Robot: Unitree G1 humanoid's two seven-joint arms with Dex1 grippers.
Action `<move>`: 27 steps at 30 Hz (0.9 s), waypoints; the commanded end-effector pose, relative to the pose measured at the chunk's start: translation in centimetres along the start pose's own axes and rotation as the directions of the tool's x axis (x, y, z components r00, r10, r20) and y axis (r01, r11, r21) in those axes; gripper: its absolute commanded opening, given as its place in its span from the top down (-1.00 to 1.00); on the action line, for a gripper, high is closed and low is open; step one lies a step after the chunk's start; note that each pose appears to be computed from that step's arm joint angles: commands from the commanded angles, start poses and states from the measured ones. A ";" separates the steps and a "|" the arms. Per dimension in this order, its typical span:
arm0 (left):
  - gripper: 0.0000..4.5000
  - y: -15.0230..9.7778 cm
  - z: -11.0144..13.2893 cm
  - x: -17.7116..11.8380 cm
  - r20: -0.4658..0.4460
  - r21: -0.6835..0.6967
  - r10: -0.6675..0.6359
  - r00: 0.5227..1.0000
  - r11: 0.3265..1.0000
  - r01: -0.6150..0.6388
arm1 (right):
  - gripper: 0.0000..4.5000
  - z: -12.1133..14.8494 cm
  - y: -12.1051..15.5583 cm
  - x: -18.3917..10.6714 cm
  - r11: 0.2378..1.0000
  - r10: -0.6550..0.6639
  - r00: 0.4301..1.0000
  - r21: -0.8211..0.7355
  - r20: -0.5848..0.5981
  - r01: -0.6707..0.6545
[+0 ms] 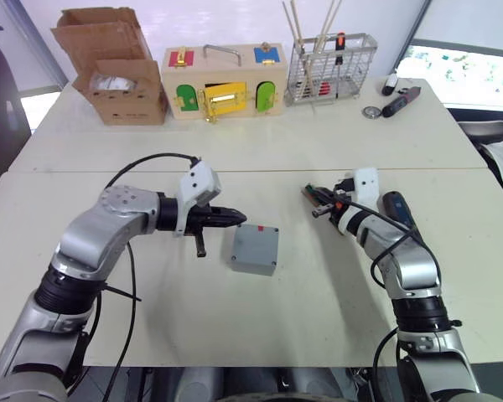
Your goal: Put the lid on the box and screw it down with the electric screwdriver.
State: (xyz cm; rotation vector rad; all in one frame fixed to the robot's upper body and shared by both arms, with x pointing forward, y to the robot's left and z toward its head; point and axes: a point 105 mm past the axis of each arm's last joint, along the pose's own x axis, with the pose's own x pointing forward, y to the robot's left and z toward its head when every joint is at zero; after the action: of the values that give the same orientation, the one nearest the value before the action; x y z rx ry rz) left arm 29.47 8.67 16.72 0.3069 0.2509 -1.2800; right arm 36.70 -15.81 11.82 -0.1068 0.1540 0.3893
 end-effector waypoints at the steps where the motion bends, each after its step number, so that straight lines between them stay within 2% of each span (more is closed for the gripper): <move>1: 1.00 0.0 0.6 -0.1 0.019 0.028 0.005 1.000 1.000 -0.006 | 0.99 2.8 0.2 -0.3 1.000 0.005 0.996 -0.013 0.094 -0.003; 5: 1.00 -0.1 0.5 -0.2 0.019 0.026 0.002 1.000 1.000 -0.003 | 0.99 3.7 0.4 -0.8 0.999 0.017 0.992 -0.032 0.127 -0.013; 8: 1.00 0.1 0.5 -0.4 0.017 0.023 0.003 1.000 1.000 -0.004 | 0.99 5.5 0.9 -1.6 0.998 0.048 0.981 -0.038 0.187 -0.042; 11: 1.00 -0.2 0.2 -1.5 -0.006 0.017 -0.006 1.000 1.000 0.006 | 0.99 7.2 4.5 -3.9 0.961 0.276 0.933 -0.062 0.231 -0.269; 13: 1.00 -0.7 -0.2 -2.2 -0.033 0.018 -0.021 0.999 1.000 0.022 | 0.99 6.9 6.4 -5.3 0.918 0.396 0.897 -0.078 0.197 -0.388; 17: 1.00 -1.0 -0.7 -3.3 -0.072 0.015 -0.036 0.997 0.999 0.037 | 0.99 5.5 8.5 -6.8 0.851 0.524 0.847 -0.093 0.092 -0.517; 22: 1.00 -1.2 -1.4 -3.5 -0.100 0.014 -0.040 0.994 0.999 0.042 | 0.99 4.1 9.6 -7.0 0.821 0.570 0.821 -0.082 0.035 -0.566; 27: 1.00 -1.4 -1.3 -3.2 -0.085 0.006 -0.030 0.996 1.000 0.031 | 0.99 3.2 9.9 -6.8 0.817 0.573 0.819 -0.086 0.009 -0.571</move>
State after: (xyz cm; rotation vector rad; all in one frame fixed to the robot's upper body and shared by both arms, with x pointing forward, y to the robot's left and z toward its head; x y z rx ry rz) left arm 27.50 12.01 15.45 0.3442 0.3704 -1.2927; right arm 27.27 -8.84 14.80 -0.1093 0.1666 0.9963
